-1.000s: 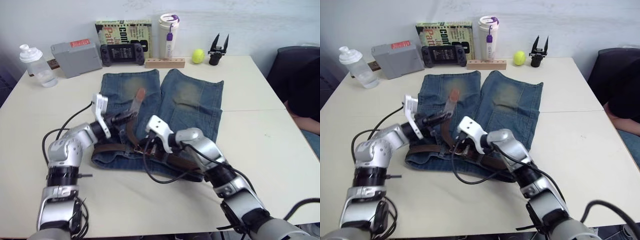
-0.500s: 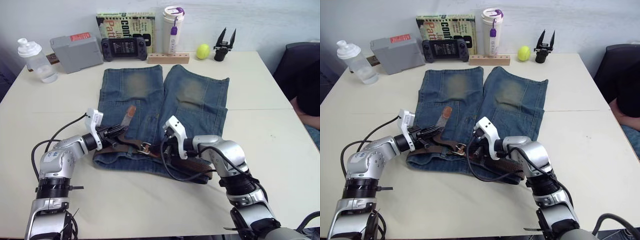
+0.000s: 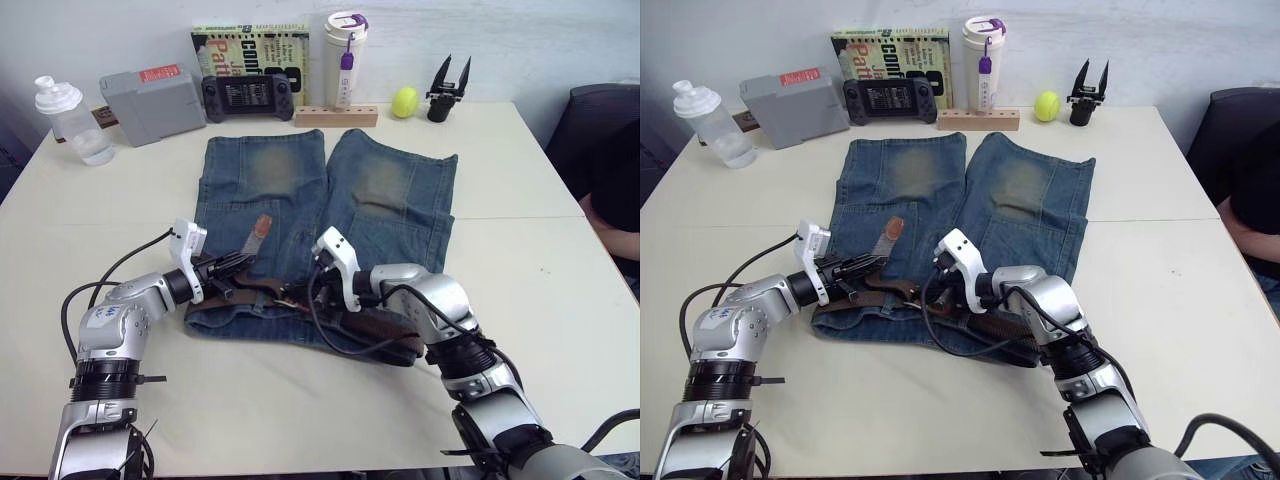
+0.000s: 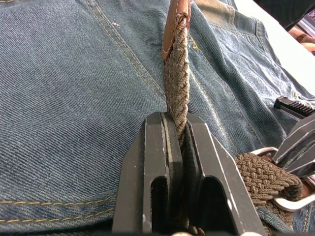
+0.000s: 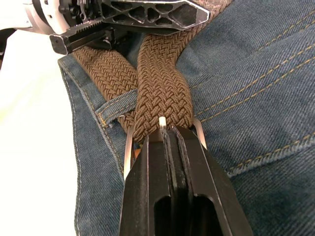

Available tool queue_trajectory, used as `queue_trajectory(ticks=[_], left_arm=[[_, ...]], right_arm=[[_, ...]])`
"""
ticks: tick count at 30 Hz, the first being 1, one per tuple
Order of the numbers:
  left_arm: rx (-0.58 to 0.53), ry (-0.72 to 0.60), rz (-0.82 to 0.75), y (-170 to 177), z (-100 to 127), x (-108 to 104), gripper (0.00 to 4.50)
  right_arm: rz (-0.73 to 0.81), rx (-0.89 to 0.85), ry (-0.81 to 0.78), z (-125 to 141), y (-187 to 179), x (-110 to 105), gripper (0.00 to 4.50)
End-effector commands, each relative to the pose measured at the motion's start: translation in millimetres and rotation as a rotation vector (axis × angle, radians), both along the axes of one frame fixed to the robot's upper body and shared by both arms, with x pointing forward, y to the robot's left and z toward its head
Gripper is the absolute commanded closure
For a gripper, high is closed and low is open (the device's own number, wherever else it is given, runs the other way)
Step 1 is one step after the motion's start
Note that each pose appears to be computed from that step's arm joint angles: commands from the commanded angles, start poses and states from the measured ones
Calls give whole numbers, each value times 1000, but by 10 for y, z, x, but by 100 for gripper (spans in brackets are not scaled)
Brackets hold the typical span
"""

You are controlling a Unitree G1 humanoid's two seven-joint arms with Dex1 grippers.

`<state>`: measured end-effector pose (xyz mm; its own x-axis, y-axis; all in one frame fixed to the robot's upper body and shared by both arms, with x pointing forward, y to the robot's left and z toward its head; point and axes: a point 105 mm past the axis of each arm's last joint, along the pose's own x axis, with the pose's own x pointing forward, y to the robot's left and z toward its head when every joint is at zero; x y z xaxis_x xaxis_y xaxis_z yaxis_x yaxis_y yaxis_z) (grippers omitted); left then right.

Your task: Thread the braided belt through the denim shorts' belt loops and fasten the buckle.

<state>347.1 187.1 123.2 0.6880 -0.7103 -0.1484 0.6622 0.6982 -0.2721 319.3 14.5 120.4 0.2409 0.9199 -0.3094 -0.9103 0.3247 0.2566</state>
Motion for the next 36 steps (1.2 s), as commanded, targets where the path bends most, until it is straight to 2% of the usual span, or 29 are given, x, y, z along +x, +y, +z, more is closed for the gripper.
queue_trajectory(ticks=[1, 10, 15, 19, 26, 32, 36], left_arm=[[22, -25, -2, 26, 60, -24, 450], [24, -39, 8, 38, 101, 17, 450], [21, -44, 4, 19, 116, 33, 450], [7, -59, -4, -22, 162, 50, 450], [-58, -117, -37, -134, 378, 64, 450], [-172, -182, -135, -324, 734, 78, 450], [-245, -212, -188, -459, 964, 181, 450]], right_arm=[[29, 31, 14, -4, 91, -29, 448], [89, -14, 27, -162, 150, -98, 448], [92, -133, 93, -443, 118, -108, 448], [97, -272, 86, -676, 67, -94, 448], [111, -404, 80, -884, -7, -112, 448], [131, -550, 64, -1108, -127, -122, 448], [202, -598, 43, -1220, -125, -212, 448]])
